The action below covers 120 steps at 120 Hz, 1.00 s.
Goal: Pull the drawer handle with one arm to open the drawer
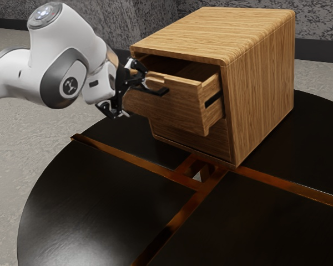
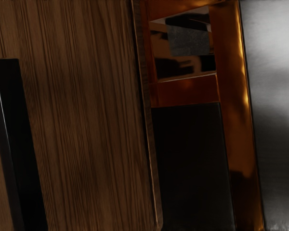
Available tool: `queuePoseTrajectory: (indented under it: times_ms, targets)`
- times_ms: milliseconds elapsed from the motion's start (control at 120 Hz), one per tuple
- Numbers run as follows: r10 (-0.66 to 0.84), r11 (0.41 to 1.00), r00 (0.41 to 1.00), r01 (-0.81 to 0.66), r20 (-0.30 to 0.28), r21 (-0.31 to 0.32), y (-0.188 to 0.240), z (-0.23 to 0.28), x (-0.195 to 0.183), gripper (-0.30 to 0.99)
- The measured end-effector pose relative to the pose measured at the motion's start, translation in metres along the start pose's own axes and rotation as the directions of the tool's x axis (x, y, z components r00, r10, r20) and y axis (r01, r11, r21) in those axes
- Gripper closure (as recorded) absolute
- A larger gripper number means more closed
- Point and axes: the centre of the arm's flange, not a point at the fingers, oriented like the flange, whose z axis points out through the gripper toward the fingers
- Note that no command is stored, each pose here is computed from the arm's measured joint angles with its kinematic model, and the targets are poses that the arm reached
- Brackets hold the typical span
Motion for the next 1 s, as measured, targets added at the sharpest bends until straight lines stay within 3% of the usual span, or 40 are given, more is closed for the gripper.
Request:
queuePoseTrajectory:
  times_ms: [233,775,1000]
  targets:
    - [0.048,0.999,0.998,-0.048,-0.034,-0.004,0.023,-0.016,0.026,0.04]
    - [0.024,1.0,0.996,-0.025,-0.08,-0.012,0.089,-0.041,0.007,0.0]
    - [0.008,1.0,0.996,-0.006,-0.089,0.027,0.104,-0.069,-0.004,0.0]
